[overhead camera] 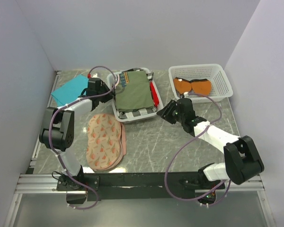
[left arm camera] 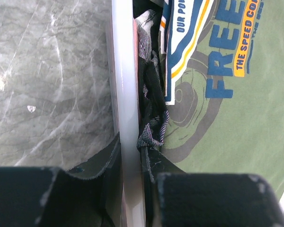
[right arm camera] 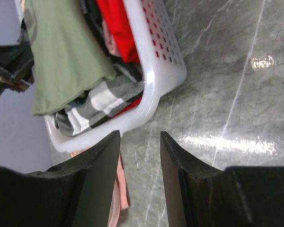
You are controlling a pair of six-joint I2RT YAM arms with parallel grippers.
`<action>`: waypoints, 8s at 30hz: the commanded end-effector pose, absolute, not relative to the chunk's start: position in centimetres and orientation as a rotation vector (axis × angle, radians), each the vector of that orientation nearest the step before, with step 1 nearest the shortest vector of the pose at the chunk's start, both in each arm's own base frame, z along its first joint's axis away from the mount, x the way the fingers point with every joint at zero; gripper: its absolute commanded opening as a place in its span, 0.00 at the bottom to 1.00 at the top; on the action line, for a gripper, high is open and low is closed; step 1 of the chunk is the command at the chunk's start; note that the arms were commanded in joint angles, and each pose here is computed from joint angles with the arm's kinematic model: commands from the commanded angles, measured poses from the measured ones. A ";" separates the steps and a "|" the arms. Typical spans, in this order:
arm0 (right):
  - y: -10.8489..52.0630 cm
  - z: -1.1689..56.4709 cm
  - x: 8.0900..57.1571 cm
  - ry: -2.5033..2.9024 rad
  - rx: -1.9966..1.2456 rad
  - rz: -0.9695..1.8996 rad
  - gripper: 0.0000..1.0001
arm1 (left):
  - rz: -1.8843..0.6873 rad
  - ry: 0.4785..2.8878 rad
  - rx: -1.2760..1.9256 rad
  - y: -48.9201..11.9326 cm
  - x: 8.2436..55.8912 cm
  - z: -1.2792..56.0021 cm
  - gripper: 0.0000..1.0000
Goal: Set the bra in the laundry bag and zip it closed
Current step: Adjust the bin at the center of the board, then move the bin to the center of the board, then move the laundry bag to the center of the board.
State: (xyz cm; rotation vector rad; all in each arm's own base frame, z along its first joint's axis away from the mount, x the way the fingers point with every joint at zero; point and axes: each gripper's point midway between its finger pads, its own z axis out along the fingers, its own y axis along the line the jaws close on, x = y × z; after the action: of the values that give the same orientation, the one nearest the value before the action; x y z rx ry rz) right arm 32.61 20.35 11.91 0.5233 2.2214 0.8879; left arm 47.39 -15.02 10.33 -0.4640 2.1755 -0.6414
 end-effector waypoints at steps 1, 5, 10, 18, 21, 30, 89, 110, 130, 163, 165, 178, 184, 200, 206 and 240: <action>21.7 13.2 34.6 2.148 0.538 0.954 0.47 | -0.721 2.049 -0.401 -16.0 47.5 15.4 0.18; 21.9 12.9 35.8 2.132 0.555 0.941 0.45 | -0.720 2.057 -0.402 -15.9 47.2 15.1 0.18; 22.2 12.8 37.1 2.135 0.547 0.921 0.27 | -0.725 2.070 -0.389 -16.0 46.6 15.0 0.20; 21.8 14.5 41.0 2.128 0.511 0.801 0.04 | -0.747 2.112 -0.362 -16.1 44.5 13.8 0.22; 21.2 15.1 43.0 2.132 0.513 0.755 0.04 | -0.772 2.128 -0.346 -16.5 43.6 13.6 0.24; 19.6 15.1 49.0 2.148 0.538 0.714 0.06 | -0.804 2.189 -0.242 -19.6 40.7 13.1 0.33; 31.5 12.2 35.6 2.447 -0.083 0.964 0.66 | -0.384 2.235 -0.300 -12.2 40.0 10.6 0.96; 30.6 10.8 43.6 2.395 0.029 0.801 0.68 | -0.439 2.235 -0.266 -13.9 44.3 10.0 0.96; 33.5 11.0 48.9 2.391 -0.058 0.879 0.68 | -0.448 2.214 -0.318 -11.0 51.0 9.5 0.96; 33.4 10.8 33.5 2.469 -0.319 1.077 0.65 | -0.438 2.124 -0.397 -9.1 39.0 13.3 0.96; 33.8 9.7 31.9 2.482 -0.347 1.091 0.62 | -0.438 2.102 -0.433 -9.5 37.5 13.0 0.96; 38.5 5.8 21.8 2.582 -0.481 1.245 0.55 | -0.370 2.122 -0.609 -7.9 26.4 8.5 0.96; 40.2 5.3 19.5 2.601 -0.524 1.293 0.51 | -0.382 2.117 -0.622 -8.0 25.9 8.8 0.96; 40.7 2.6 18.1 2.663 -0.511 1.280 0.15 | -0.387 2.181 -0.544 -10.1 26.2 8.5 0.96; 39.4 3.5 18.8 2.622 -0.437 1.250 0.00 | -0.425 2.180 -0.478 -11.2 26.4 9.9 0.96; 15.3 6.1 24.7 2.387 0.265 0.677 0.44 | -0.402 2.309 -0.080 -23.4 31.7 8.1 0.96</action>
State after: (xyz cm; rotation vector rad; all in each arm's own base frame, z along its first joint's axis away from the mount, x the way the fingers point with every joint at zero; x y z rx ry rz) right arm 25.21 15.87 5.44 0.2934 2.3957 0.7089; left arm 29.27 -23.11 6.65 -0.0686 2.3811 -0.4479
